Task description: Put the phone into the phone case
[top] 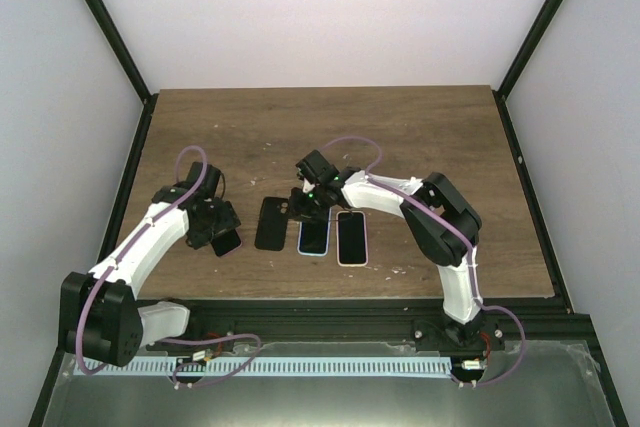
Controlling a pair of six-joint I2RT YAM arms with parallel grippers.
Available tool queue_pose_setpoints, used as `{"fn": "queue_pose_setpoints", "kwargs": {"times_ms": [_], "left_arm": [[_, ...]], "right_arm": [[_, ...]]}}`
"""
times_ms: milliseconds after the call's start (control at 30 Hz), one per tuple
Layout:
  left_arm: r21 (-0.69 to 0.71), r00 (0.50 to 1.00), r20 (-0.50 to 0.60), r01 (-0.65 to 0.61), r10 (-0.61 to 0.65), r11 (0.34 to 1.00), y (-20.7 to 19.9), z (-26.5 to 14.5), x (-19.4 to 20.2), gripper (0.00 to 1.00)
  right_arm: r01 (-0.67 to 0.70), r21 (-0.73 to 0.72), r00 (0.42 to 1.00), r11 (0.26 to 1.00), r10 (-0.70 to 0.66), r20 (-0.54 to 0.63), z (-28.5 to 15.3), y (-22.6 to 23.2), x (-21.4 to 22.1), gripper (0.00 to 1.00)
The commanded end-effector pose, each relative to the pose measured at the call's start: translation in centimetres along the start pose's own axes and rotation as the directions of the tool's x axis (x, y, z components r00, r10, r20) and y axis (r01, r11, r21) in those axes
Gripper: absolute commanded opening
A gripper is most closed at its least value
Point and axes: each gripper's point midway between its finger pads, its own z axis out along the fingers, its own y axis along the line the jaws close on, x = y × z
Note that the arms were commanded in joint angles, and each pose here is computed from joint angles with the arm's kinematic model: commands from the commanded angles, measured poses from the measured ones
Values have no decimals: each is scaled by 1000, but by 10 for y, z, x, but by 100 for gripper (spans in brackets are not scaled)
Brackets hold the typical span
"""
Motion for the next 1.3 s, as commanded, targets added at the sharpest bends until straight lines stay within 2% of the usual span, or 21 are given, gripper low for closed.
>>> {"fn": "queue_pose_setpoints", "kwargs": {"times_ms": [0,100,267,300,333,367,567,800,1067,1267], "left_arm": [[101,993,68,-105,99,989,-28,-18,-14,63],[138,986,64,-162,155,977,-40,-19,-14,61],[142,966,71,-257,249,956,-60,-15,-10,60],[137,959,73,-281,273,950,-65,-13,-8,60],[130,952,75,-304,296,944,-69,-11,-8,60],[130,944,74,-328,320,936,-76,-9,-6,59],[123,881,59,-473,469,872,-106,9,6,60],[150,814,19,-576,580,803,-121,31,19,59],[158,788,-13,-606,616,779,-123,45,24,59],[140,786,-41,-606,616,783,-118,52,26,62]], "right_arm": [[71,-36,992,997,-66,110,-39,22,-17,49],[82,-30,981,996,-75,181,-64,14,-24,65],[33,-33,959,999,-22,283,-108,-17,-34,78],[29,-38,952,999,-16,307,-118,-21,-35,85],[27,-42,943,999,-11,333,-129,-24,-37,96],[25,-44,935,999,-7,356,-138,-26,-38,100],[41,-57,876,998,-9,482,-188,-29,-41,100],[59,-79,844,995,-7,537,-211,-25,-39,100],[63,-97,841,993,-1,540,-214,-21,-39,100],[64,-94,836,993,-2,548,-216,-21,-39,100]]}}
